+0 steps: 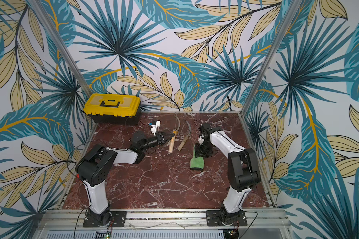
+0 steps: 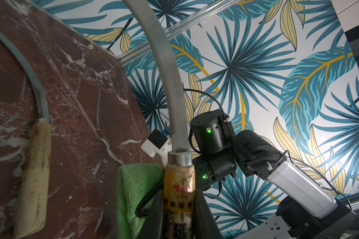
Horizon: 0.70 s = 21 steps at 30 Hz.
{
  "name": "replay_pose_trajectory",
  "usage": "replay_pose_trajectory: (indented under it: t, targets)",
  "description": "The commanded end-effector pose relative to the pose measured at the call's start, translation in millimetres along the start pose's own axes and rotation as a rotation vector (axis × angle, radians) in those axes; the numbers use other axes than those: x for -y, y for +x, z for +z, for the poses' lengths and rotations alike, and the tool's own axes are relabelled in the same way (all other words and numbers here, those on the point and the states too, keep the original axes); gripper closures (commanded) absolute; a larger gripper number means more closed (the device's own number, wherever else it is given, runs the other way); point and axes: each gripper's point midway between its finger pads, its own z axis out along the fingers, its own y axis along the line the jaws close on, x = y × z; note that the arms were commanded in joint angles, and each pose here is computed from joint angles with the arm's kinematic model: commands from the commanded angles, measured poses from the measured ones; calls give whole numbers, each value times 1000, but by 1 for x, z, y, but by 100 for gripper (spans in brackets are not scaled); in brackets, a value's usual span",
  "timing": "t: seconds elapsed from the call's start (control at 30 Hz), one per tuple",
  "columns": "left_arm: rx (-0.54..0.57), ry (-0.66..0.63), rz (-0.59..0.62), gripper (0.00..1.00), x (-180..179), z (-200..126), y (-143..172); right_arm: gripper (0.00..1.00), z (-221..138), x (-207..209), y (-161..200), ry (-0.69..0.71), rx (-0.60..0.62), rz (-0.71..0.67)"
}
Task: Wipe small sickles with rags
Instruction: Place the rag at the center of the board.
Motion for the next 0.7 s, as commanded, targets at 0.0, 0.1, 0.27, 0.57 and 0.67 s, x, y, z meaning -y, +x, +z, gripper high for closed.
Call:
replay_pose_trajectory:
  t: [0.0,0.1,0.27,0.57,0.67]
  targets:
    - [3,38,63,100,17,-4,-3,60,8,13,6,60,-31,20]
    - [2,33,60,100,14,-5,-2,52,10,15,6,68,-34,22]
    - [0,32,61,100,13,-5,-2,38,3,19,5,98,-24,23]
    - [-7,36,69,100,14,-4,-1,27,-26,32,11,185,26,34]
    - [-16,40,70,100,14,-3,-1,26,-42,32,13,191,61,38]
